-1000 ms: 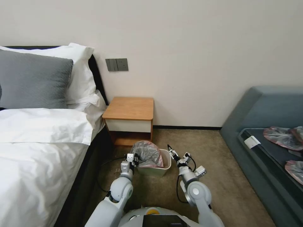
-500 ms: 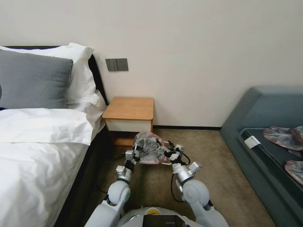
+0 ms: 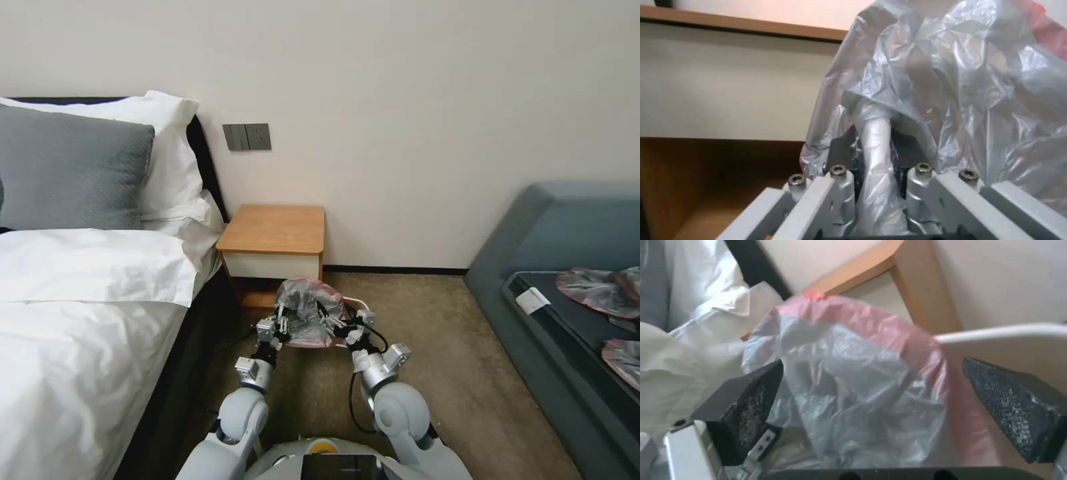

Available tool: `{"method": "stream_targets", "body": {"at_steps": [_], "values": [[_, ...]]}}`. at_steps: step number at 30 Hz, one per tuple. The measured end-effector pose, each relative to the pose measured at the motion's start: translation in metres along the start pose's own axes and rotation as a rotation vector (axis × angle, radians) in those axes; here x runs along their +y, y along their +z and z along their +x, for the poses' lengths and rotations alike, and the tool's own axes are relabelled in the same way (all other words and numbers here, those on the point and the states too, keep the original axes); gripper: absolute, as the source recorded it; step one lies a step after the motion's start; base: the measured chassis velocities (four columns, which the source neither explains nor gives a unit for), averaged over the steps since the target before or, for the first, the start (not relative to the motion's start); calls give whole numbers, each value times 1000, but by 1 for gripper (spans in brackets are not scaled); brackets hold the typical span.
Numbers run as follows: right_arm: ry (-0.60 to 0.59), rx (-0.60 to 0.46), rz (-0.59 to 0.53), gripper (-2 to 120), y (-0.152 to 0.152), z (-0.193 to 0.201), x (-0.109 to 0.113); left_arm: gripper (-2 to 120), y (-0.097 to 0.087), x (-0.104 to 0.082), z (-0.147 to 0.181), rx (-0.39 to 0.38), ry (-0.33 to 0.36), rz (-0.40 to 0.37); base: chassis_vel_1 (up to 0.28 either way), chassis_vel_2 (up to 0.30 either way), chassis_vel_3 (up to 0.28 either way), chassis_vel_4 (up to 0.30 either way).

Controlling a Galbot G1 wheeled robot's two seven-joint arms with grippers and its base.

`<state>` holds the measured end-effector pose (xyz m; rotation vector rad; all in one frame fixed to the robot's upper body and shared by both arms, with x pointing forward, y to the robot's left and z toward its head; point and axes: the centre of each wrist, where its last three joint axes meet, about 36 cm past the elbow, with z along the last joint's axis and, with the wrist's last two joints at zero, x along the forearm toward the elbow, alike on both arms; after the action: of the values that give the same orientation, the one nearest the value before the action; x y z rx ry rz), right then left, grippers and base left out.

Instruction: Pick up the garbage bag from the table and place it over the trash can.

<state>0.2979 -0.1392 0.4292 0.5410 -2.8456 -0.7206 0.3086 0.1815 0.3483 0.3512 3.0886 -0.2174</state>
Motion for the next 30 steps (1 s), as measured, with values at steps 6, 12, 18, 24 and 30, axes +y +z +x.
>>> {"method": "stream_targets", "body": {"at_steps": [6,12,18,24,30], "values": [[10,5,-1,100,1,-3,-1,9,-4,2,5,-4,-3,-4,0,0,0,0],[-1,18,-19,100,1,-10,-4,9,-7,2,8,-9,0,-7,0,0,0,0],[-4,21,-29,81,1,-14,-6,9,-9,3,10,-13,-1,-12,0,0,0,0],[-7,22,-38,59,1,-15,-7,9,-12,3,12,-16,-6,-13,0,0,0,0],[-19,15,-37,41,2,-17,-7,9,-14,5,14,0,-16,-6,0,0,0,0]]}}
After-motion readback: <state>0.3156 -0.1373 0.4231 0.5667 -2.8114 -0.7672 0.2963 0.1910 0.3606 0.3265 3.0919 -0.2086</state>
